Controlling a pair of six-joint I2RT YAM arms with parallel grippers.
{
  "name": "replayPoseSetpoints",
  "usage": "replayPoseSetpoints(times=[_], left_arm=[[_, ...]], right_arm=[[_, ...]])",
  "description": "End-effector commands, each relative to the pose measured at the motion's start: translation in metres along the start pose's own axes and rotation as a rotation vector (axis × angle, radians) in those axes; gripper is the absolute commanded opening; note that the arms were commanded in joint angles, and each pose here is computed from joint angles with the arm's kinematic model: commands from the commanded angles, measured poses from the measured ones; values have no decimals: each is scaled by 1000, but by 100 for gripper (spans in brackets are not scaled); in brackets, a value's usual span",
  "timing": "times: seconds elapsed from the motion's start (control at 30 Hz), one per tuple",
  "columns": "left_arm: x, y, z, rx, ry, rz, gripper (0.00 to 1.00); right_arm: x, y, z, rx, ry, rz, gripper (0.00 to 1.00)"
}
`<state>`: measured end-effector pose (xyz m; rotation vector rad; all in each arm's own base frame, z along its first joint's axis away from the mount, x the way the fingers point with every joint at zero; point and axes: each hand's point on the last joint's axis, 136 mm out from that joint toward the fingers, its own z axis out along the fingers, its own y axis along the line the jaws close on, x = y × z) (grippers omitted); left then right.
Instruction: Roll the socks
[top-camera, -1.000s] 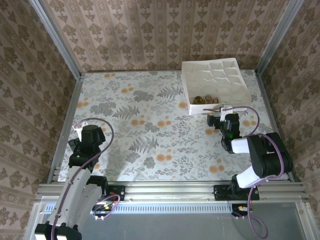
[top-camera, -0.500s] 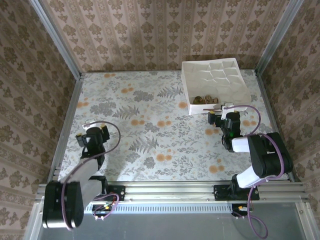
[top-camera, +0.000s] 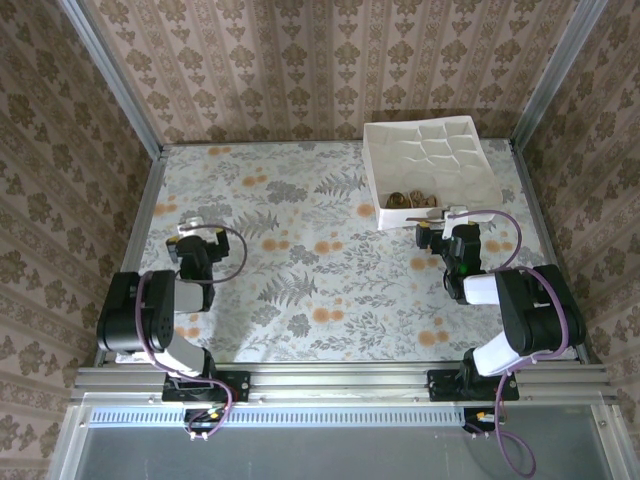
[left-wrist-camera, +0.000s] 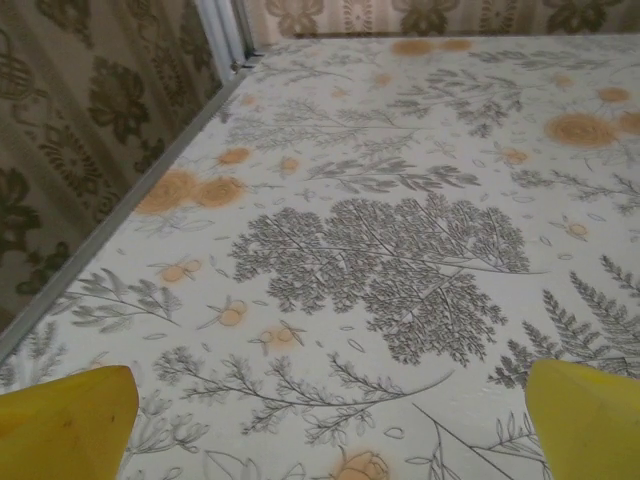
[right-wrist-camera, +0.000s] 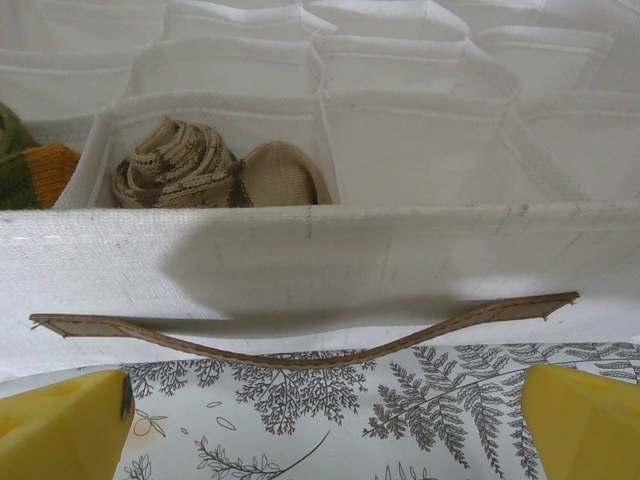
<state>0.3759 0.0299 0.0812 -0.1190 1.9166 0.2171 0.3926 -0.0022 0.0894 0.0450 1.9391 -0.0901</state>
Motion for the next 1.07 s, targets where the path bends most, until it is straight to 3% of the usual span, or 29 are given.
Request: replayPoseSetpoints(times=[0.0,0.17,0.5,1.03], left_arm=[[-20,0,-8,27,-120,-14,100],[-22,6,-13,33,-167,-47,100],[-23,-11,8,62,-50,24,100],[-23,-11,8,64,-53,24,100]], right_arm=[[-10,-5,2,22,-28,21,100],[-10,-4,2,21,-28,21,100],[-10,-4,2,21,-27,21,100],[-9,-4,4,-10,-14,36,100]])
